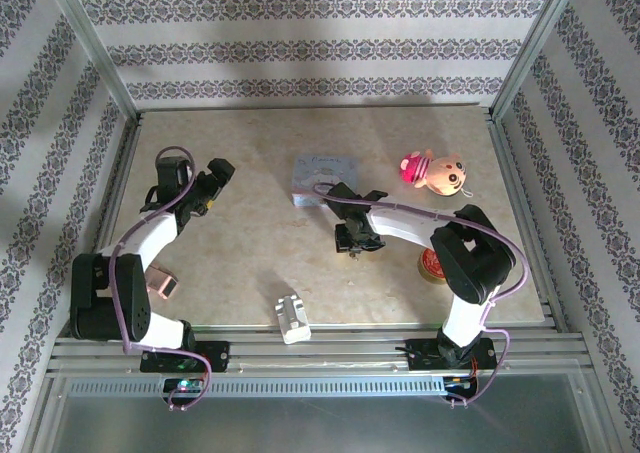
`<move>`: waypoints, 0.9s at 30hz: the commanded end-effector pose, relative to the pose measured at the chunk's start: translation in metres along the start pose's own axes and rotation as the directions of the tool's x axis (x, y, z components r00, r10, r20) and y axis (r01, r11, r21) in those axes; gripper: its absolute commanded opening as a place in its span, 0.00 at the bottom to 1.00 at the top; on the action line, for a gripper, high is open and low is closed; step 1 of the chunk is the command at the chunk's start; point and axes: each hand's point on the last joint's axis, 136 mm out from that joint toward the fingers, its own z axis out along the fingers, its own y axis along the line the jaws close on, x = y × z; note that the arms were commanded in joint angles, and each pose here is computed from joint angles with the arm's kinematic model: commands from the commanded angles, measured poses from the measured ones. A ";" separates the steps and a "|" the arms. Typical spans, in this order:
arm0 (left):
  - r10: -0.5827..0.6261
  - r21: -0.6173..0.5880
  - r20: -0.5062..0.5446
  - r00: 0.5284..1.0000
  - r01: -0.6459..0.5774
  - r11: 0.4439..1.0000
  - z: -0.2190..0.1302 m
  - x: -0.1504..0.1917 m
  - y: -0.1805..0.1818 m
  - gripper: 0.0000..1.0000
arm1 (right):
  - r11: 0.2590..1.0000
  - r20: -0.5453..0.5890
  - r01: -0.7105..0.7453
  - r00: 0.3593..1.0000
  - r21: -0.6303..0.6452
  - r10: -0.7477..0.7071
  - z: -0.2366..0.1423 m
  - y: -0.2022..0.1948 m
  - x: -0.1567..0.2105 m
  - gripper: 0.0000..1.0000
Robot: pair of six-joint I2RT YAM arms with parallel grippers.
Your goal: Unlock the padlock with the key
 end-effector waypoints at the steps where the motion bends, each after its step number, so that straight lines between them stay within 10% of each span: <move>1: 0.023 -0.026 0.053 0.998 -0.022 0.999 -0.018 -0.012 0.004 0.99 | 1.000 0.036 0.010 0.999 0.016 -0.011 -0.022 0.000 -0.002 0.57; 17: 0.075 -0.032 0.115 0.991 -0.072 0.997 -0.045 -0.029 0.015 0.99 | 0.991 0.360 -0.108 0.930 0.076 0.074 -0.119 -0.073 -0.005 0.71; 27: 0.299 -0.069 0.326 0.897 -0.293 0.954 -0.074 -0.041 0.011 0.99 | 0.955 0.620 -0.295 0.754 0.027 0.216 -0.151 -0.156 0.003 0.98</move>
